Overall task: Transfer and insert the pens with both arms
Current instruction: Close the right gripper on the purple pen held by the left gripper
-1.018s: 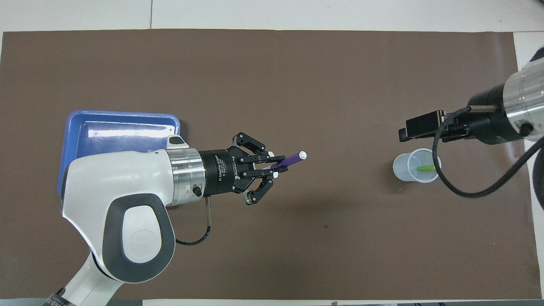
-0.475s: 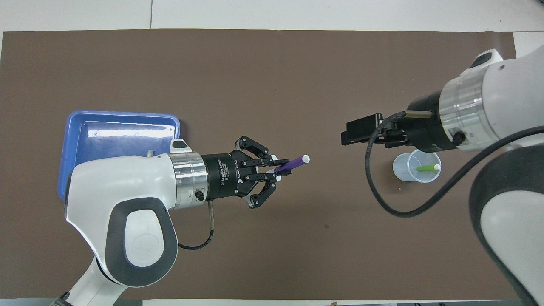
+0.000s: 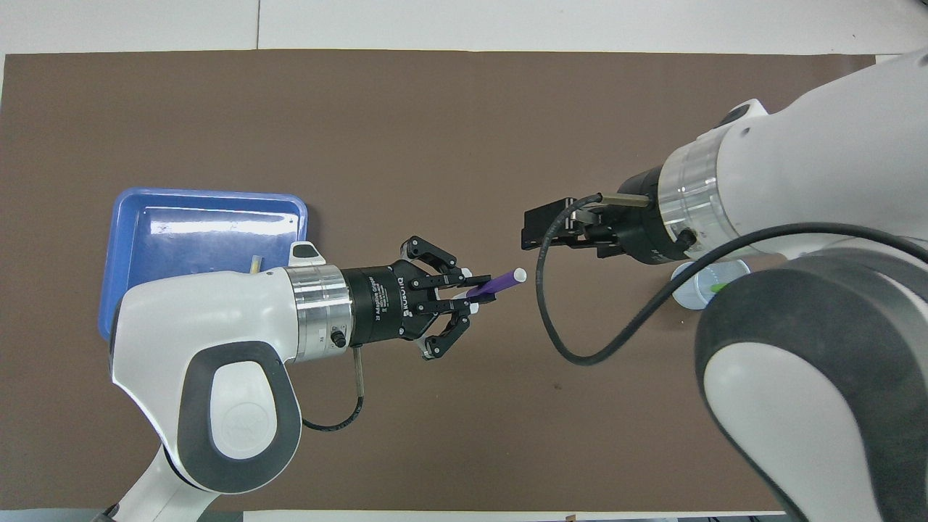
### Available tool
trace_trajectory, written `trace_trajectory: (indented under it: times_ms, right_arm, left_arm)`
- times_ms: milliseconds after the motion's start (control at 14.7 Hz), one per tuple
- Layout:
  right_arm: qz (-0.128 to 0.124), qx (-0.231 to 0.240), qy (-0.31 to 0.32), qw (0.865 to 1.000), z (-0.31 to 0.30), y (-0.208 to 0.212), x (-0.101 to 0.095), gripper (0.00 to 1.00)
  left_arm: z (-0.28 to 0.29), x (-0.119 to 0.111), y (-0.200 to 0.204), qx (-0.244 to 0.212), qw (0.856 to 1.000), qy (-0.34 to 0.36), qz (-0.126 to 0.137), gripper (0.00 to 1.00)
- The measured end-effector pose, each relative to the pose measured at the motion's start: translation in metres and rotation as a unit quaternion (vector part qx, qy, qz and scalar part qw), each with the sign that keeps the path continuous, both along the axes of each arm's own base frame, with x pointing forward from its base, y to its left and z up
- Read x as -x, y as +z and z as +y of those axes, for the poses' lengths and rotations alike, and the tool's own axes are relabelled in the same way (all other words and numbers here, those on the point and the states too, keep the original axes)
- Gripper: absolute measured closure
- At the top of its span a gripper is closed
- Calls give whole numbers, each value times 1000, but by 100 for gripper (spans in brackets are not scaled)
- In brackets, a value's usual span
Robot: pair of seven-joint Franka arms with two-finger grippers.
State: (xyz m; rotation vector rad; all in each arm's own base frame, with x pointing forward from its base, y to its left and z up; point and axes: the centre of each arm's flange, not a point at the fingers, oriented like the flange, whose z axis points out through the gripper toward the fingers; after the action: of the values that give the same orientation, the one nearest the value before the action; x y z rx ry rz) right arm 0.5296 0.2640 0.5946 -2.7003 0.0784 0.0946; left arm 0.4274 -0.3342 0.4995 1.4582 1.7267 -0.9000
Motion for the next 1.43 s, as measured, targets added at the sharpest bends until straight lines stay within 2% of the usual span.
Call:
trace_trajectory:
  times_ms: [543,1086,1154,1425]
  right_arm:
    - [37,14,16,999,14,-15,15,0]
    - [31,16,17,999,13,-5,21,1]
    - [30,16,17,999,13,-5,21,4]
    - [28,15,15,999,13,-4,20,50]
  left_arm:
    - [3,1,0,5,1000,5,3,82]
    - [4,1,-2,4,1000,7,5,82]
    - [4,2,-2,4,1000,8,6,82]
    - [5,2,-1,10,1000,12,8,82]
